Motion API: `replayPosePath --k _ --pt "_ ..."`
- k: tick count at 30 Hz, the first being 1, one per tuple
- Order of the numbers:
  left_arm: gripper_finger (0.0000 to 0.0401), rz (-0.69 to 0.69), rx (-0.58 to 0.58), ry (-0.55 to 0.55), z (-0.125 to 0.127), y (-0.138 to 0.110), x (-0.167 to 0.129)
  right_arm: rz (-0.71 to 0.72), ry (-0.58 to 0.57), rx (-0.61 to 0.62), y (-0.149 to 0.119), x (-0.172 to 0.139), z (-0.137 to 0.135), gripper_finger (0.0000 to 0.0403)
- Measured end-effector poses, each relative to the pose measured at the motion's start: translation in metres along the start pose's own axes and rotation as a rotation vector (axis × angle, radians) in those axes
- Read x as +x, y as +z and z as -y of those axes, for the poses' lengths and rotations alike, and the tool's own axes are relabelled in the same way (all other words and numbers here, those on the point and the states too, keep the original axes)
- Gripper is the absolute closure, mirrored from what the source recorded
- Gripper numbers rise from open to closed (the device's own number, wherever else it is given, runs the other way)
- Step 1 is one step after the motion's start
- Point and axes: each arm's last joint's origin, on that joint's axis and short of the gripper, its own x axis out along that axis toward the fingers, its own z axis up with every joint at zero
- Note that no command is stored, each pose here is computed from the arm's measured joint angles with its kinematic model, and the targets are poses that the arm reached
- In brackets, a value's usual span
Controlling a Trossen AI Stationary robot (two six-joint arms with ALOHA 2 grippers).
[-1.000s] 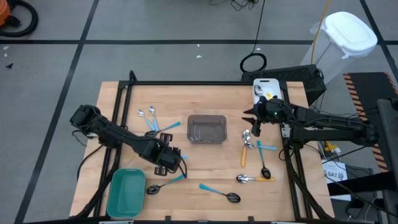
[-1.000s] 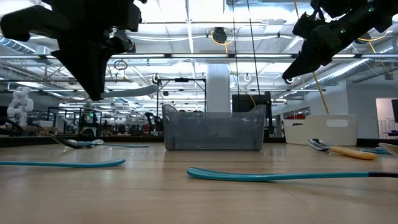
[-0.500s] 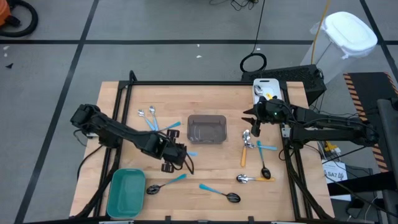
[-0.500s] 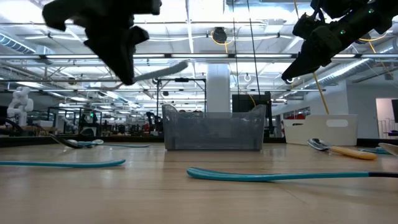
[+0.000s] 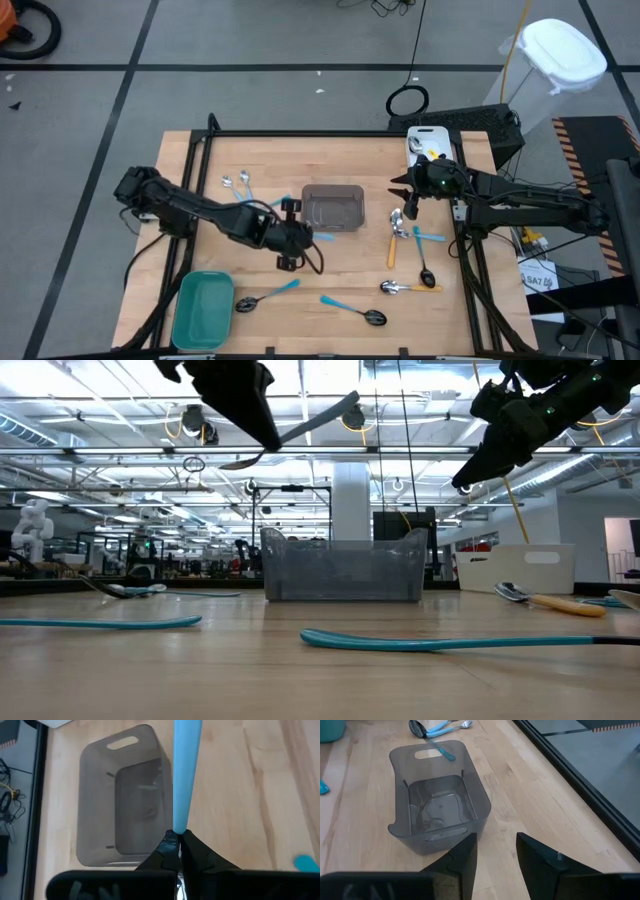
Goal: Sort silverware by color (type)
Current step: Put the bottom left light blue spoon into the black bin
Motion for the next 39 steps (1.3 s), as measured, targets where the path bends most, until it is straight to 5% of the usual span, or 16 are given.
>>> replayPosePath --k 26,39 --pt "0.04 0.097 -0.101 0.095 -0.033 0.011 0.011 -0.009 0.032 -0.001 -0.001 0.0 -0.006 0.0271" --pt "0.04 0.061 -0.069 0.143 -0.045 0.011 0.062 -0.008 0.031 -0.004 -0.001 0.0 -0.006 0.0271"
